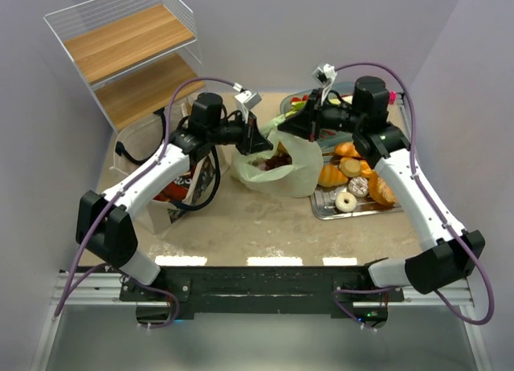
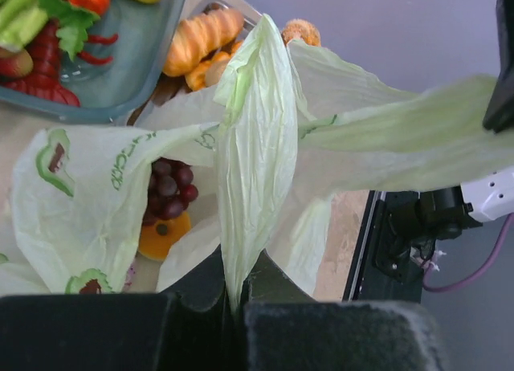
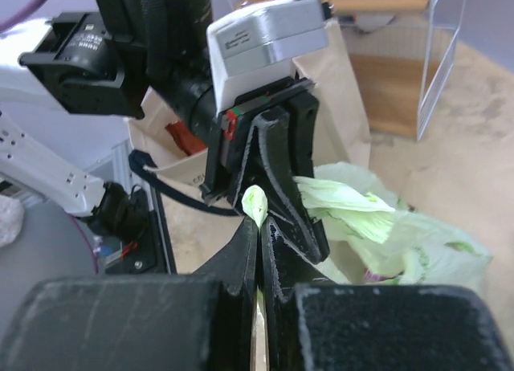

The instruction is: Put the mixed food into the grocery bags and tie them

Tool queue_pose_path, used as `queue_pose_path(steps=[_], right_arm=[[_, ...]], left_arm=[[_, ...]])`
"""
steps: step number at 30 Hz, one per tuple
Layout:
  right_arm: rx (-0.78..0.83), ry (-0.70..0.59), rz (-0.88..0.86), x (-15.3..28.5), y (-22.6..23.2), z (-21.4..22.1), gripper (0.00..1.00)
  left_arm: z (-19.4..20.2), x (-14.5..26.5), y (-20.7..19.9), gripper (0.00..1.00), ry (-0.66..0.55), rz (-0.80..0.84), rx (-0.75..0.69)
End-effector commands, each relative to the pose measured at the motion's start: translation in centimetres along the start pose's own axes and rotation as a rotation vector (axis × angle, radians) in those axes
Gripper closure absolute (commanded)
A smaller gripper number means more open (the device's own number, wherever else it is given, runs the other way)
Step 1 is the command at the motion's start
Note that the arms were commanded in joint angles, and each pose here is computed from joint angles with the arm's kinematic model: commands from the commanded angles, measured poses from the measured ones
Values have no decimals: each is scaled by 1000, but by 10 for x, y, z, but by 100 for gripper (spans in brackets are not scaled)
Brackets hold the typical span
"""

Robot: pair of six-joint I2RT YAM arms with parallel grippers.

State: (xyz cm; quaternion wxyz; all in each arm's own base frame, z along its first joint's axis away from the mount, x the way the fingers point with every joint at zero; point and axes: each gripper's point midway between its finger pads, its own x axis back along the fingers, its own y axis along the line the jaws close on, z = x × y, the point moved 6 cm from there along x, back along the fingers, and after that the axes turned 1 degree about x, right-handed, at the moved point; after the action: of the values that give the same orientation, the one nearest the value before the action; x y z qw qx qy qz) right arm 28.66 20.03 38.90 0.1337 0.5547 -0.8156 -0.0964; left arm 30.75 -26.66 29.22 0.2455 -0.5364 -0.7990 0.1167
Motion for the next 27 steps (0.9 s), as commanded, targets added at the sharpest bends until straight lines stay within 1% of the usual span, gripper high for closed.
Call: queue_pose_path(steps=[1, 3, 8, 9, 12, 14, 15, 17, 20, 21, 24, 27], right_arm=[[-19, -12, -82, -2, 7, 11, 100], [-46, -16, -105, -5, 9, 13, 100], [-92, -33, -79, -15, 2, 18, 100], [-107, -35, -84, -16, 1, 17, 100], [-125, -41, -91, -22, -1, 17, 100], [-138, -45, -75, -25, -5, 18, 100], [-141, -45, -72, -26, -7, 18, 100], [-146, -45, -64, -27, -9, 19, 100], [-153, -39, -61, -31, -11, 20, 100], [-158, -37, -57, -32, -13, 21, 100], [-163, -32, -55, -36, -12, 23, 100], [-170, -30, -60, -41, -10, 25, 100]], left_arm=[[-1, 1, -11, 100, -5, 117, -39], [2, 1, -11, 100, -9, 139, -63], [7, 6, -16, 100, -13, 186, -156], [8, 6, -15, 91, -7, 185, -160], [13, 6, -14, 73, 7, 201, -173], [14, 7, -17, 66, 9, 225, -185], [16, 8, -17, 59, 8, 229, -191], [17, 10, -19, 54, 1, 236, -205], [17, 12, -20, 43, -14, 229, -212], [13, 11, -21, 39, -37, 232, -223], [9, 10, -23, 36, -67, 241, -209], [6, 8, -24, 35, -92, 246, -199]])
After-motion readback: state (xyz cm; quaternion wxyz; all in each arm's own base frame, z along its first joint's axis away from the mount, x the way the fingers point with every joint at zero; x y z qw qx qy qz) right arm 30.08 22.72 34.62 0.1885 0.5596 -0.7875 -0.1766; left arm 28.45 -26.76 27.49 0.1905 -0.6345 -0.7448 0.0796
